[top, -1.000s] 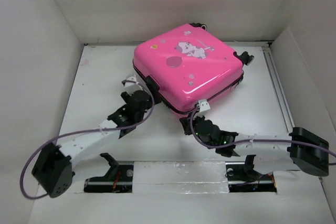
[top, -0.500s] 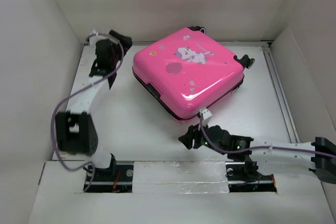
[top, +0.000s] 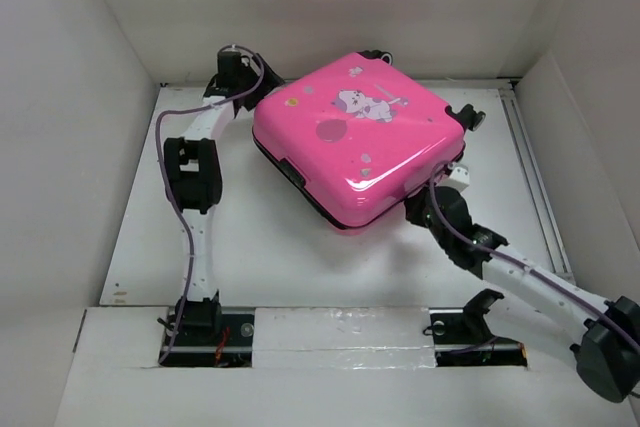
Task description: Pack the luggage
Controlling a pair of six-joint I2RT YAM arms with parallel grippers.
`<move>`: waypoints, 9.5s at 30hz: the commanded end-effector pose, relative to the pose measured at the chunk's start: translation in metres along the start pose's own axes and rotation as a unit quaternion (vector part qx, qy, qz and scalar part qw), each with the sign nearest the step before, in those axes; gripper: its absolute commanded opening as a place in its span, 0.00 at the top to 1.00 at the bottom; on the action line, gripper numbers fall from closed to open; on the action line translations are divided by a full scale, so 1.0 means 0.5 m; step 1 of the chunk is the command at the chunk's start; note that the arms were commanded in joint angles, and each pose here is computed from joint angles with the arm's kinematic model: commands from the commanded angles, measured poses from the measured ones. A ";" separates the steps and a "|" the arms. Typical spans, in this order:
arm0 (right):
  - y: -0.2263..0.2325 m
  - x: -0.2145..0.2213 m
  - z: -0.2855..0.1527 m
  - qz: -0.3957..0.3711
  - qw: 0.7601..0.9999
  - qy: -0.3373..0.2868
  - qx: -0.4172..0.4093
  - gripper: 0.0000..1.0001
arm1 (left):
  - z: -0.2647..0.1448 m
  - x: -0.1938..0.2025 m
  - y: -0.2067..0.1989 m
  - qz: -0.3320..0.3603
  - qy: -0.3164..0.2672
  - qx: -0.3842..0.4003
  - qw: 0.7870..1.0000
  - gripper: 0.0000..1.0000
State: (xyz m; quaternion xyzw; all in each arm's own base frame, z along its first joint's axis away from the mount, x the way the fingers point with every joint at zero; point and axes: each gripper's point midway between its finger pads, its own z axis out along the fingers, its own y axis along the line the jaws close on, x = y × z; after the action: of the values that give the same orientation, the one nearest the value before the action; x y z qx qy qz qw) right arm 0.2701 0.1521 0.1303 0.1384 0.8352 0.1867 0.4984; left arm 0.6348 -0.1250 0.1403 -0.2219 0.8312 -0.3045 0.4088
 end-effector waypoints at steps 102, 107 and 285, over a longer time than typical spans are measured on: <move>0.154 0.016 -0.028 -0.049 0.950 -0.002 -0.307 0.64 | -0.604 0.321 0.124 -0.037 -0.176 -0.015 0.984 0.41; 0.084 -0.043 -0.012 -0.025 0.955 -0.088 -0.283 0.78 | -0.587 0.334 0.098 -0.070 -0.159 0.024 0.985 0.49; 0.439 0.157 -0.060 -0.190 0.928 -0.030 -0.320 1.00 | -0.509 0.652 -0.184 -0.031 0.028 0.247 0.968 1.00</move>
State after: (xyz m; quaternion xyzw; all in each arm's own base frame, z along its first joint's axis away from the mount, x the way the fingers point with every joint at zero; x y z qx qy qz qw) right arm 0.2519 0.2990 0.1207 -0.1062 0.7889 0.1836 0.5767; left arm 0.2843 -0.2636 0.0972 -0.2400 0.7530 -0.4378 0.4287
